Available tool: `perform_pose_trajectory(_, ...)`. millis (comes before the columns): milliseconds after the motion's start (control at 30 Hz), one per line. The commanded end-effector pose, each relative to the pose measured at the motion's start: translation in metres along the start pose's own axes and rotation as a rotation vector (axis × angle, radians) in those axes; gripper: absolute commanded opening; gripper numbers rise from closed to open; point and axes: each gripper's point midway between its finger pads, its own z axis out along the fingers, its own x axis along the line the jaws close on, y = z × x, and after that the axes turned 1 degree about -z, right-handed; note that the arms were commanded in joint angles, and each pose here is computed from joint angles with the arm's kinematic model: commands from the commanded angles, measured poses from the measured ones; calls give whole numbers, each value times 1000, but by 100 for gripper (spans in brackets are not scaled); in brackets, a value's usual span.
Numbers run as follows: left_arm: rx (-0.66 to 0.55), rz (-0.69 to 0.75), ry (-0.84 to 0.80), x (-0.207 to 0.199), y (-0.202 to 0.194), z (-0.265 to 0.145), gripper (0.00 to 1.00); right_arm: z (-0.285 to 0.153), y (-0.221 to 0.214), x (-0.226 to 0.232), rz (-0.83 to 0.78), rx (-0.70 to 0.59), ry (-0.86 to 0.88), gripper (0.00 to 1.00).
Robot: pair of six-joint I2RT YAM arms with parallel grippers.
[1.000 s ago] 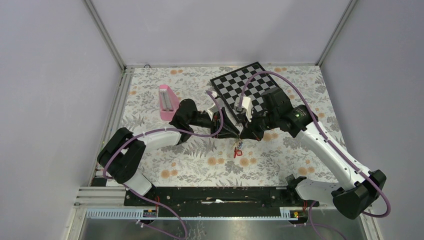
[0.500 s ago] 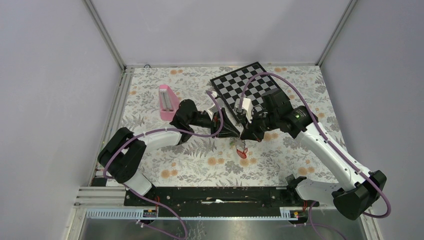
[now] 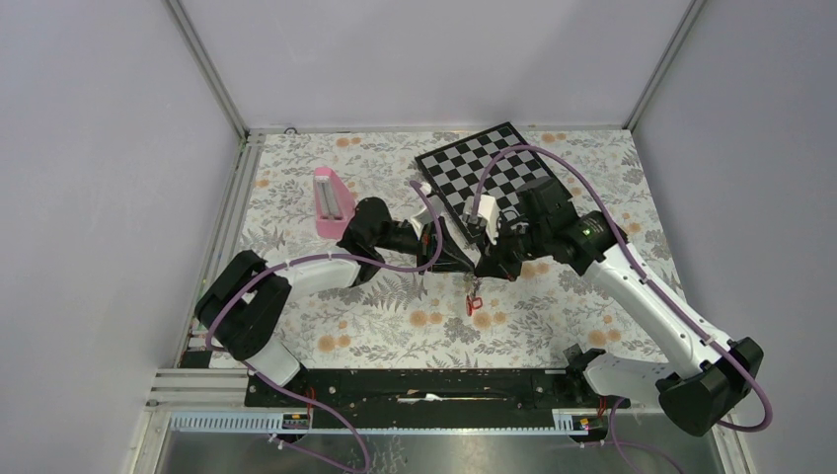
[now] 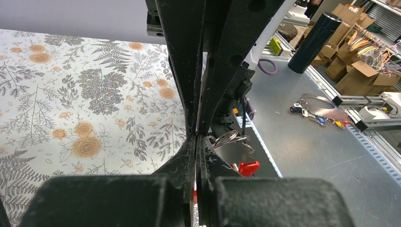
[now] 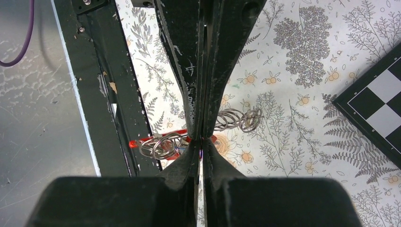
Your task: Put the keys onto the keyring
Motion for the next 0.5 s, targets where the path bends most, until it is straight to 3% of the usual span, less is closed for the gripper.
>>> perform_pose_trajectory(0,-50,108,-43,-9,23,4,0,-7,15,7,-52,-82,7,12)
perform_pose_trajectory(200,-93,135,-100,-25,31,1,0,-17,15,10,-56,-144,-5,33)
perform_pose_trajectory(467,-112,132,-122,-32,31,1,0,-28,16,19,-71,-217,18,37)
